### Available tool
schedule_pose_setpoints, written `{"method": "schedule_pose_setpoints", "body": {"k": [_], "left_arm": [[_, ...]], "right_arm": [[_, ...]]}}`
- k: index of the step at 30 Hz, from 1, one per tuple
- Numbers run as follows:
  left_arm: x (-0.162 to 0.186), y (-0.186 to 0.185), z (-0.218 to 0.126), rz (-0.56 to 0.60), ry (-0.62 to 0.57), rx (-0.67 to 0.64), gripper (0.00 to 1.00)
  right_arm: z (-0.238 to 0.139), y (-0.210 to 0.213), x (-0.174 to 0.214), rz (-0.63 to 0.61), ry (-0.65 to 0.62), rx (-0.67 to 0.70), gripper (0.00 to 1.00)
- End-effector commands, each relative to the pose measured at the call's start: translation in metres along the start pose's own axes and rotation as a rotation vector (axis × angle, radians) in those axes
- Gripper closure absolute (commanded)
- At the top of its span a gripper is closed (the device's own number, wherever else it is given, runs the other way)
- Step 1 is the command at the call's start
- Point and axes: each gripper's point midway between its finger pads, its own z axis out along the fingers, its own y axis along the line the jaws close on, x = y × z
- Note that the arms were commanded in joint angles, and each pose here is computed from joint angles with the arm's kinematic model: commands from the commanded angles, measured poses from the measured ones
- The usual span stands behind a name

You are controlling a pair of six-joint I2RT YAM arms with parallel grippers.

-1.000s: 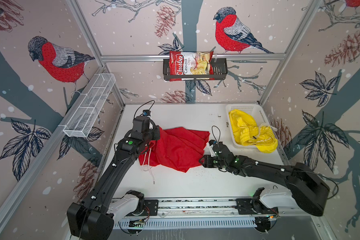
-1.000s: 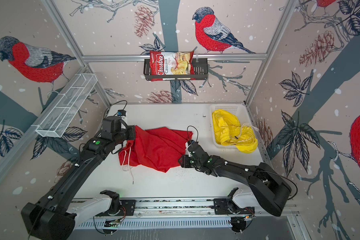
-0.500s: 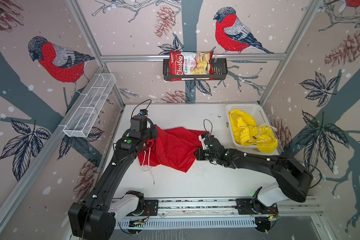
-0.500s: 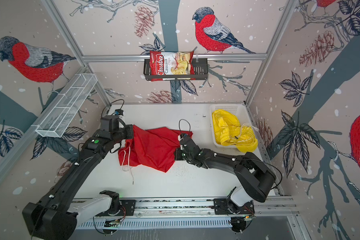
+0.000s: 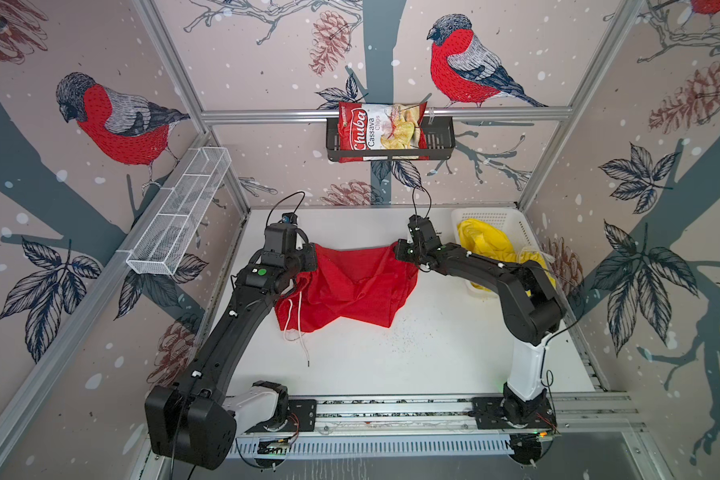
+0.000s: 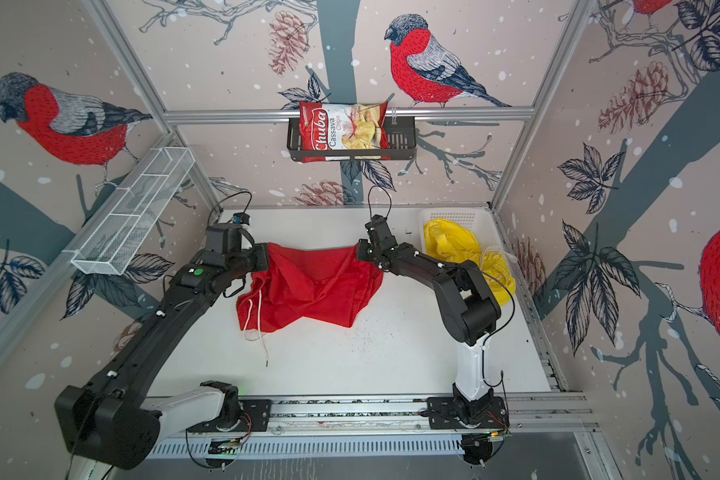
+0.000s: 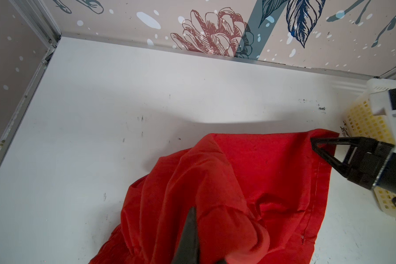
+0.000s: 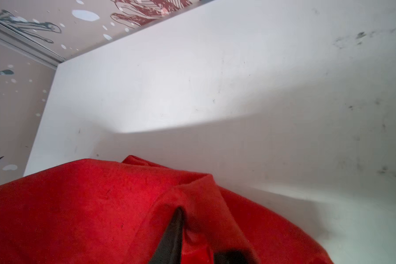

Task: Fold and stack the shorts

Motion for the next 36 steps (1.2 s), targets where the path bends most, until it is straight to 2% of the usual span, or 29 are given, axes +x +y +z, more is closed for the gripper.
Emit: {"method": "schedule_pose_setpoints", "body": {"k": [1,3,11,14,17,22,26,27,28,30,32,34,35,36], "left_arm": [[-0.009,0.004,-0.002,-0.005,-0.025,-0.017,1.0],[-0.012,0.006,-0.001,-0.009,-0.029,-0.021,1.0],[-0.008,0.022,0.01,-0.063,-0.006,-0.017,1.0],[-0.004,0.03,0.013,-0.086,0.001,-0.017,1.0],[-0.002,0.039,0.014,-0.102,0.005,-0.045,1.0],[-0.001,0.056,0.014,-0.129,0.007,-0.095,1.0],[0.002,0.06,0.017,-0.138,0.019,-0.093,1.0],[0.003,0.06,0.018,-0.138,0.023,-0.092,1.0],[0.003,0.06,0.018,-0.14,0.025,-0.093,1.0],[0.004,0.061,0.019,-0.139,0.027,-0.094,1.0],[0.005,0.062,0.02,-0.138,0.03,-0.095,1.0],[0.005,0.064,0.02,-0.14,0.031,-0.098,1.0],[0.006,0.065,0.021,-0.142,0.035,-0.1,1.0],[0.006,0.066,0.021,-0.143,0.036,-0.101,1.0]], "right_arm": [[-0.003,0.003,0.009,-0.004,0.028,-0.041,0.58],[-0.015,0.0,0.016,-0.012,0.023,-0.038,0.53],[-0.086,-0.005,0.039,-0.073,-0.081,0.013,0.52],[-0.102,0.013,0.045,-0.181,-0.117,0.0,0.59],[-0.099,0.028,0.064,-0.357,-0.105,0.018,0.59],[-0.072,0.035,0.089,-0.603,-0.043,0.092,0.43],[-0.058,0.038,0.077,-0.666,-0.069,0.121,0.24],[-0.054,0.039,0.073,-0.679,-0.069,0.117,0.17],[-0.049,0.038,0.072,-0.688,-0.063,0.115,0.05],[-0.038,0.039,0.07,-0.702,-0.047,0.096,0.0],[-0.027,0.044,0.07,-0.717,-0.029,0.066,0.01],[-0.014,0.051,0.075,-0.74,0.007,0.026,0.1],[-0.007,0.055,0.078,-0.748,0.03,0.004,0.19],[-0.001,0.06,0.08,-0.75,0.047,-0.017,0.34]]}}
